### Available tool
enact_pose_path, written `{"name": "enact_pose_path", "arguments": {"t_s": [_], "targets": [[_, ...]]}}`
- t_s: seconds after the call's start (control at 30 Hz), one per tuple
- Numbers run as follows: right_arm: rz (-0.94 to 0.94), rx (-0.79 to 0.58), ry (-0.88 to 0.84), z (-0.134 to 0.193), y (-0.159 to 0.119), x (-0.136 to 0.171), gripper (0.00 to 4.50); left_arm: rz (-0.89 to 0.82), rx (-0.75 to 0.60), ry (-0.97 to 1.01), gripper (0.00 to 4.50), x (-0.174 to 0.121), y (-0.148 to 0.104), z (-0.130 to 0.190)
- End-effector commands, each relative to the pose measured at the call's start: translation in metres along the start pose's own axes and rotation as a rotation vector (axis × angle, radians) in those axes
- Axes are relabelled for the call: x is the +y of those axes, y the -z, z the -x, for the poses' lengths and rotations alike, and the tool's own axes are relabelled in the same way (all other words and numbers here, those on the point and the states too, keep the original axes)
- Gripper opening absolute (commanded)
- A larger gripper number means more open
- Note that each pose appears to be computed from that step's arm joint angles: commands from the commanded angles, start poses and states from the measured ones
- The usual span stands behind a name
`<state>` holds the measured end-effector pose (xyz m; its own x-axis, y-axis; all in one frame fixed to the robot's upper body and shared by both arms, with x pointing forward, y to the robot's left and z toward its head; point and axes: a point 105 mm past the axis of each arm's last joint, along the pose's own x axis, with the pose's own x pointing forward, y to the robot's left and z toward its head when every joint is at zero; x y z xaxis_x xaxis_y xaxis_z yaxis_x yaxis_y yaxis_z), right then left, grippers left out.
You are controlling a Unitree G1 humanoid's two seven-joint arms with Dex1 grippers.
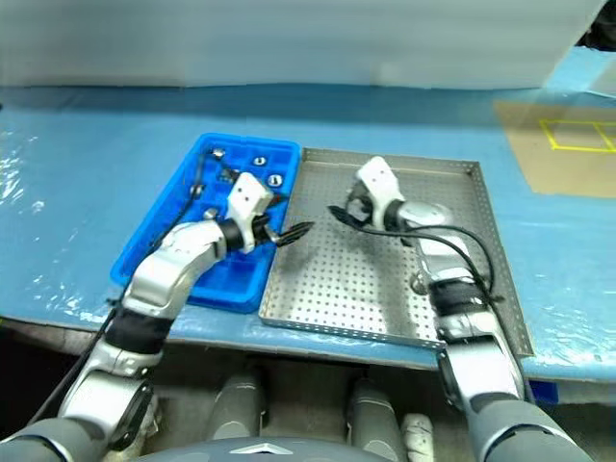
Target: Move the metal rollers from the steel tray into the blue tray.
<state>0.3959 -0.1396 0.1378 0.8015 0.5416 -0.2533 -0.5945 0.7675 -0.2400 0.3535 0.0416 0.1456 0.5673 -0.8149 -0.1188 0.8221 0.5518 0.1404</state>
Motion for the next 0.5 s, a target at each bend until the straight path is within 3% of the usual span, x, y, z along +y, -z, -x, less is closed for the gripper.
{"name": "enact_pose_path", "arguments": {"t_s": [0.03, 0.23, 0.5], "targets": [[-0.022, -0.03, 0.159, 0.021, -0.01, -0.022, 4.49, -0.044, -0.045, 0.083, 4.5, -0.006, -0.011, -0.012], [-0.143, 0.035, 0.267, 0.037, 0.011, -0.033, 4.49, -0.044, -0.015, 0.139, 4.5, -0.001, -0.002, -0.017], [-0.275, 0.063, 0.204, 0.026, 0.022, -0.021, 4.49, -0.042, 0.007, 0.117, 4.5, 0.01, 0.003, -0.011]]}}
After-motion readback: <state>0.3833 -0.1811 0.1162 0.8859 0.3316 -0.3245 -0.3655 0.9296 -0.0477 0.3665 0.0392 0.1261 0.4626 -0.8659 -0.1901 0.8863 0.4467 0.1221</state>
